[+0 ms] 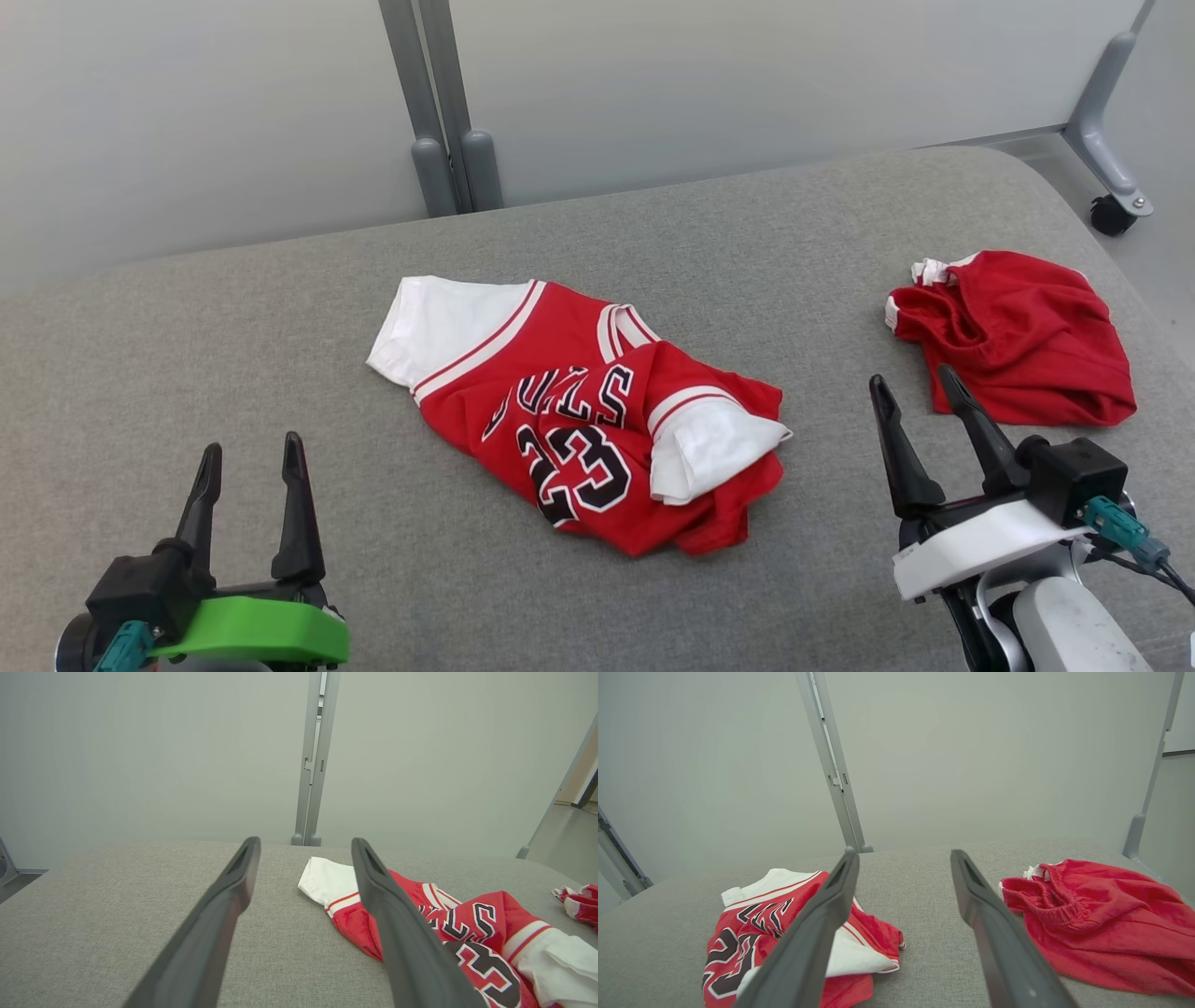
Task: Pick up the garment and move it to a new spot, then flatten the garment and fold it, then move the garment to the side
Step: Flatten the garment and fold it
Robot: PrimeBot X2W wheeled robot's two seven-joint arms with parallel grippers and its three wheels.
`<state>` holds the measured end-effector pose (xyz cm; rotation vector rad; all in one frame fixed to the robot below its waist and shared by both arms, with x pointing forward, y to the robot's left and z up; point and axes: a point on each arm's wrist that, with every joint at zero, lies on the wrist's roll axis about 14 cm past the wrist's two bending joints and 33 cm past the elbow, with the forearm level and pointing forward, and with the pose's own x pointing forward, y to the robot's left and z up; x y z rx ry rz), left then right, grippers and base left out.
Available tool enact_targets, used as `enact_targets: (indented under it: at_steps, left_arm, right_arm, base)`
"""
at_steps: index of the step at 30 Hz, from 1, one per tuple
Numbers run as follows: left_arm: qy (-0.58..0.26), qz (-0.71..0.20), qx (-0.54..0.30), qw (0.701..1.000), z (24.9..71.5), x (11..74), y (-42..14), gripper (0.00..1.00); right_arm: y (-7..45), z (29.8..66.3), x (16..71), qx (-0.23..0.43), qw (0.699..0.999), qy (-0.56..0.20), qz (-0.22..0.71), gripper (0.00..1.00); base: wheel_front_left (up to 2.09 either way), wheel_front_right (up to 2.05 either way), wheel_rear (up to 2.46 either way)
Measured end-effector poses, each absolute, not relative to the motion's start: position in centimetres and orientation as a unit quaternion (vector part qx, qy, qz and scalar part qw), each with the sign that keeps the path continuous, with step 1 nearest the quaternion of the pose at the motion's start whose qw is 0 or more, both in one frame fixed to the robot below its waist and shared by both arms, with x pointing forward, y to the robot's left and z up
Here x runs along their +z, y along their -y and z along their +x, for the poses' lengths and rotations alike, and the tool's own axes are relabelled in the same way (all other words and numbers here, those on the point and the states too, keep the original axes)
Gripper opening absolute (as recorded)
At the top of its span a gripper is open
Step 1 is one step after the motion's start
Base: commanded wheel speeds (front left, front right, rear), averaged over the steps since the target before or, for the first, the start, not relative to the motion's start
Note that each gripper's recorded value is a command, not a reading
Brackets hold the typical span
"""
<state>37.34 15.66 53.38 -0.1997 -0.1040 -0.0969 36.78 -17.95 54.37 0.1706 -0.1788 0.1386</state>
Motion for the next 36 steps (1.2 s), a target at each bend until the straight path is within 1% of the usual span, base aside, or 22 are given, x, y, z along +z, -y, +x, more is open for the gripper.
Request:
enact_targets:
  at_steps: [12, 18, 22, 25, 30, 36]
  left_arm:
    - [0.057, -0.105, -0.044, 0.992, 37.5, 53.2, -15.7, 1.0]
    - [0.06, -0.103, -0.035, 0.992, 37.1, 53.2, -16.4, 1.0]
    - [0.058, -0.103, -0.019, 0.993, 36.6, 52.8, -17.3, 1.0]
    - [0.053, -0.105, -0.009, 0.993, 36.1, 52.4, -18.0, 1.0]
    - [0.052, -0.109, 0.017, 0.993, 35.4, 52.1, -19.4, 1.0]
    - [0.046, -0.112, 0.047, 0.991, 34.3, 51.4, -21.2, 1.0]
  right_arm:
    - [17.7, 37.0, 54.1, 0.076, 0.99, 0.084, 0.08, 1.0]
    - [16.0, 37.7, 53.2, 0.108, 0.99, 0.059, 0.074, 1.0]
    - [13.8, 38.9, 52.2, 0.148, 0.987, 0.017, 0.064, 1.0]
    - [12.0, 39.9, 51.0, 0.182, 0.982, -0.032, 0.049, 1.0]
    - [9.6, 40.8, 47.8, 0.228, 0.964, -0.134, 0.015, 1.0]
    - [7.7, 40.9, 44.7, 0.257, 0.938, -0.234, -0.001, 1.0]
  base:
    - [0.0, 0.0, 0.0]
    - [0.0, 0.0, 0.0]
    - [0.0, 0.0, 0.0]
    - [0.0, 0.0, 0.0]
    - [0.0, 0.0, 0.0]
    - [0.0, 0.0, 0.0]
